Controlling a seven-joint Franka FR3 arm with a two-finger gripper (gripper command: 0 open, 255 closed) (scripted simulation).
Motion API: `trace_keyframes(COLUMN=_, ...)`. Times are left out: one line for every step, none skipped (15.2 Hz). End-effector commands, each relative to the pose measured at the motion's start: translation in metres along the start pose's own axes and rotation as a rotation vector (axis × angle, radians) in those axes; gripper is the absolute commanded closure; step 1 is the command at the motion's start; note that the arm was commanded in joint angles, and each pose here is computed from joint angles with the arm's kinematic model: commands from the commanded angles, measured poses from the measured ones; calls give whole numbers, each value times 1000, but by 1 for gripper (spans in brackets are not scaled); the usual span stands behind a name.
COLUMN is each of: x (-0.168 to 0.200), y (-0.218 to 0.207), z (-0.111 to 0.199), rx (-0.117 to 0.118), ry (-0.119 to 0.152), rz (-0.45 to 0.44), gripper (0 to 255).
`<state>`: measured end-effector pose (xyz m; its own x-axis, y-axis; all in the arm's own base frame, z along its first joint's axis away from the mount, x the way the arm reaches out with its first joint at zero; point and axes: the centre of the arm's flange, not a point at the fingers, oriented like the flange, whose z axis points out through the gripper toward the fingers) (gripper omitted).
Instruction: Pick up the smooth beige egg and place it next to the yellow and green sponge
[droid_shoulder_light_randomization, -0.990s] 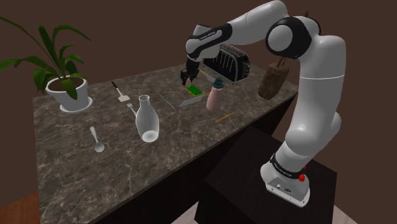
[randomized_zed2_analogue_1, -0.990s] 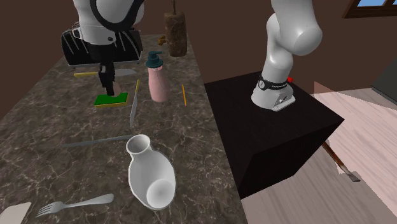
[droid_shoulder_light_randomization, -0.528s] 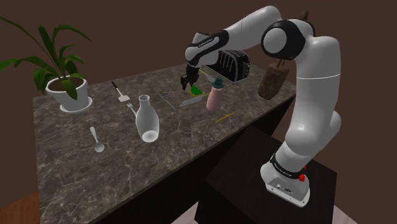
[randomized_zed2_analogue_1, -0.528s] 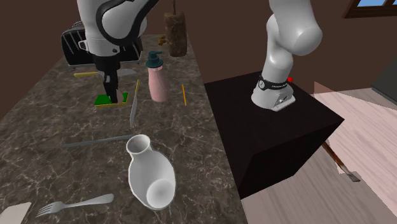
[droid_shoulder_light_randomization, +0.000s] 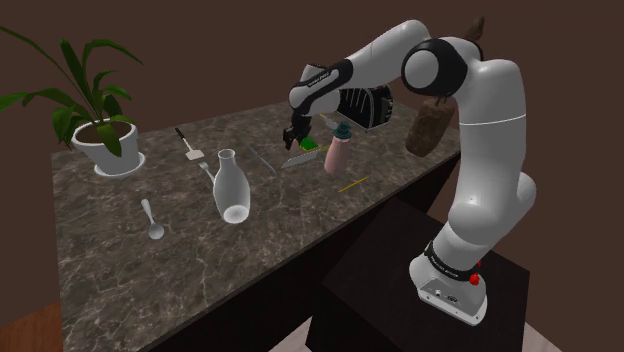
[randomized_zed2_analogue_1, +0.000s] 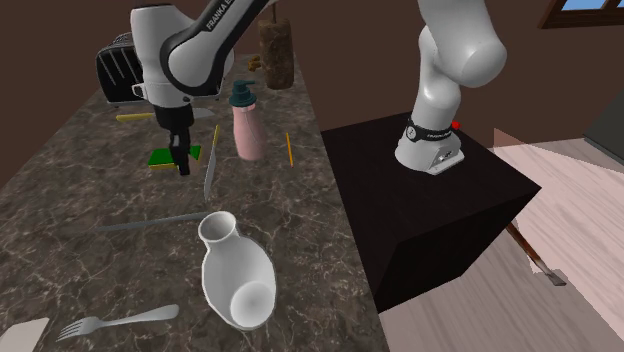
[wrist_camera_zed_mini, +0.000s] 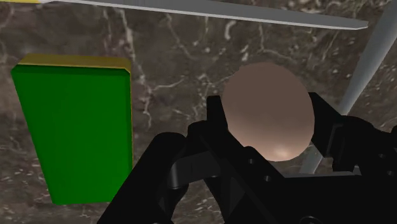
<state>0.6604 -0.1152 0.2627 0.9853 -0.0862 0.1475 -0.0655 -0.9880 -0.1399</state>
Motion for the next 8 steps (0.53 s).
trace_keyframes(x=-3, y=2, z=10, rx=0, ry=0, rz=0, gripper=255)
trace_keyframes(x=-4, y=3, z=16, rx=0, ry=0, rz=0, gripper=255)
trace_keyframes(x=-4, y=4, z=21, rx=0, ry=0, rz=0, gripper=255)
trace_keyframes(x=-5, y=5, z=26, rx=0, ry=0, rz=0, gripper=255)
trace_keyframes(x=-5, y=5, z=26, rx=0, ry=0, rz=0, gripper=255)
trace_keyframes(x=-5, y=5, z=26, rx=0, ry=0, rz=0, gripper=255)
trace_keyframes(x=-5, y=5, z=26, rx=0, ry=0, rz=0, gripper=255)
trace_keyframes(x=-5, y=5, z=26, rx=0, ry=0, rz=0, gripper=255)
